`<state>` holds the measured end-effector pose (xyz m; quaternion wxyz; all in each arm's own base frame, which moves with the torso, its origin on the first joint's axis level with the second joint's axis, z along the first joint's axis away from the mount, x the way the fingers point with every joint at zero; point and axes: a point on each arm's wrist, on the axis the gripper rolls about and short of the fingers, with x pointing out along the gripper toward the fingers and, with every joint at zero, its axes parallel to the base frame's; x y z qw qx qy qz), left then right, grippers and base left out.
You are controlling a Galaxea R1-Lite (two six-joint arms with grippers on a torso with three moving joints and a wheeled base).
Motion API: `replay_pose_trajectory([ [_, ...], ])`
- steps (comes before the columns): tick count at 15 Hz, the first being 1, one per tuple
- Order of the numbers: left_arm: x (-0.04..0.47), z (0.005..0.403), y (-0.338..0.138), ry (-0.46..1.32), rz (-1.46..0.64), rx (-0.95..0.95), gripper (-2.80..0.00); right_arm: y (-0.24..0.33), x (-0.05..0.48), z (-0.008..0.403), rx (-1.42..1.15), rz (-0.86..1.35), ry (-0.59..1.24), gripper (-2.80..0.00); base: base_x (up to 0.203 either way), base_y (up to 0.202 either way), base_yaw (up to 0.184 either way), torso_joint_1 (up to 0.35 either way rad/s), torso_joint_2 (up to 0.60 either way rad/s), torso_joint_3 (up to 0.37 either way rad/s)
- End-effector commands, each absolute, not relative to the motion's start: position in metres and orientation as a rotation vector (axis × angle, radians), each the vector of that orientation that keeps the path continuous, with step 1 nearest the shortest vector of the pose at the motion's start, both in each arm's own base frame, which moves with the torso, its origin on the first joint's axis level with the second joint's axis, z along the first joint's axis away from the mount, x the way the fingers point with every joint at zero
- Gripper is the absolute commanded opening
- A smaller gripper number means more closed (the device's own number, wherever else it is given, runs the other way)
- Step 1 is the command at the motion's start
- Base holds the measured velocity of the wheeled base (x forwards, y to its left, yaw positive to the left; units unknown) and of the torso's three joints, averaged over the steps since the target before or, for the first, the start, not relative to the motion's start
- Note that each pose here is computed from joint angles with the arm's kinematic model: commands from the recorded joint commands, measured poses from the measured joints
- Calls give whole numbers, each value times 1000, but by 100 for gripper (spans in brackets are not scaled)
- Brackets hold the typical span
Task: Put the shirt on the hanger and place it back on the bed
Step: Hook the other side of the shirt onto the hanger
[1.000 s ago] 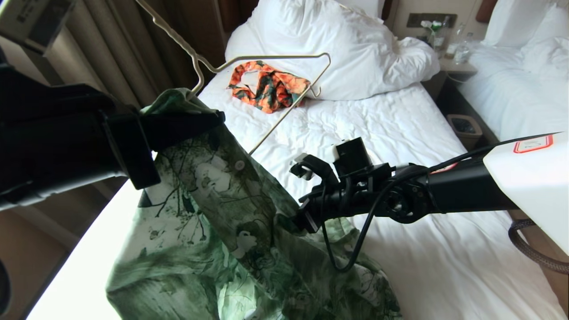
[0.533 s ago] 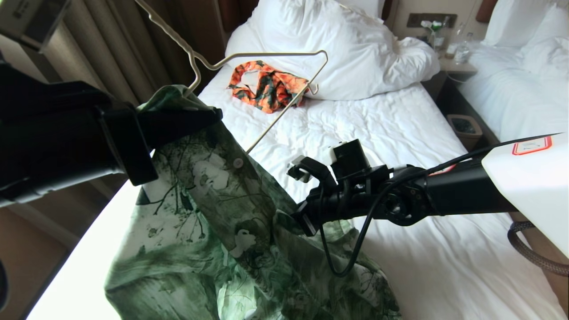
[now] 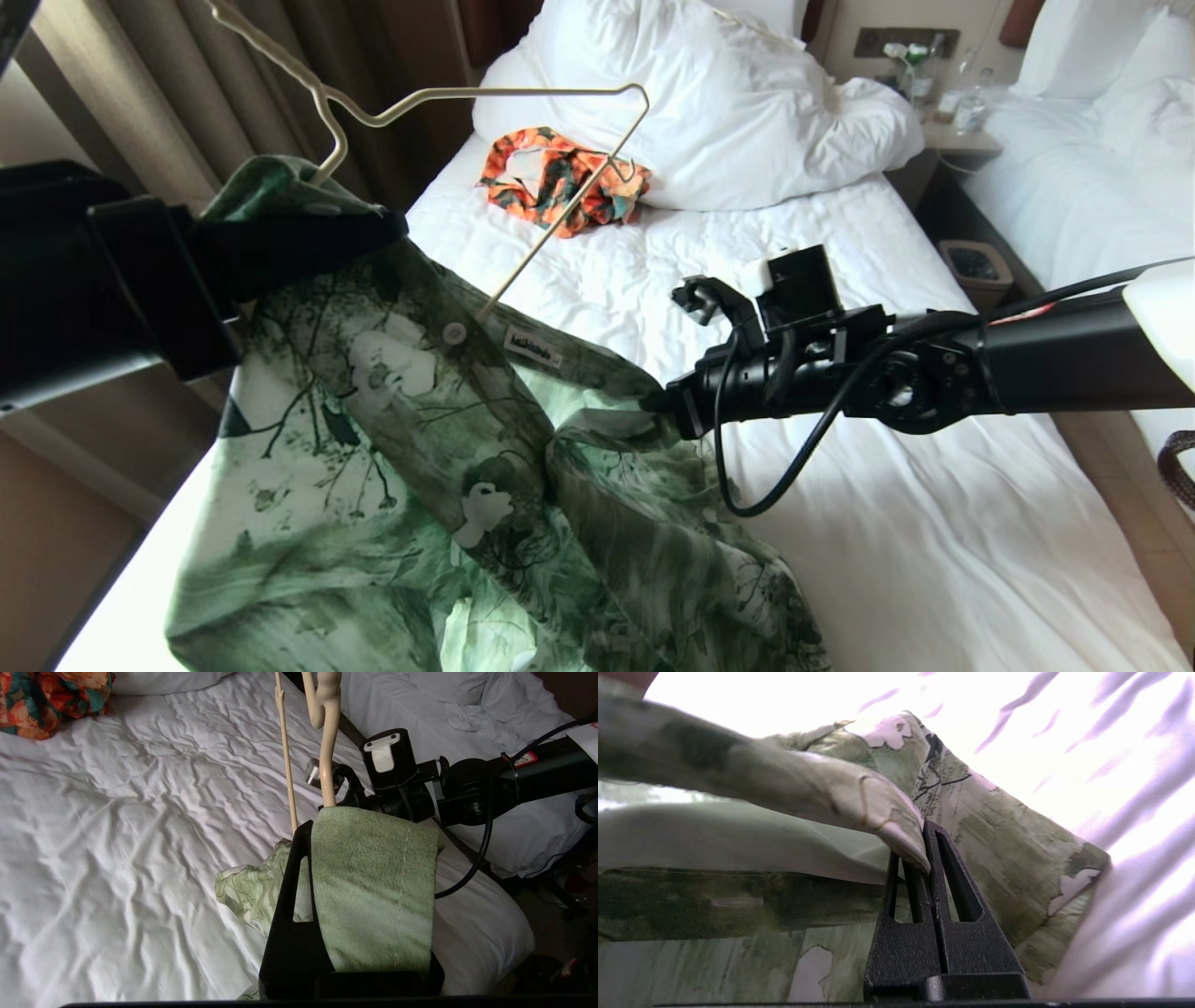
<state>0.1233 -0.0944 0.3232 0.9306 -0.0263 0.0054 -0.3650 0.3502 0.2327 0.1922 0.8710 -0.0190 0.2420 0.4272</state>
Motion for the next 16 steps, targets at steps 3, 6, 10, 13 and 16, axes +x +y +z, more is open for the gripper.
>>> replay_pose_trajectory([
  [3, 116, 326, -91, 23, -794, -110, -280, 201, 354, 221, 57, 839, 460, -280, 0, 0, 0, 0, 0, 0],
  [6, 116, 325, -96, 35, -829, -113, -280, 187, 348, 241, 76, 844, 415, -280, 0, 0, 0, 0, 0, 0],
  [10, 107, 342, -101, 39, -889, -122, -280, 177, 329, 279, 160, 847, 346, -280, 0, 0, 0, 0, 0, 0],
  [13, 100, 344, -104, 53, -939, -124, -280, 174, 322, 298, 209, 866, 311, -280, 0, 0, 0, 0, 0, 0],
  [16, 100, 336, -110, 113, -969, -157, -280, 170, 317, 305, 253, 859, 310, -280, 0, 0, 0, 0, 0, 0],
])
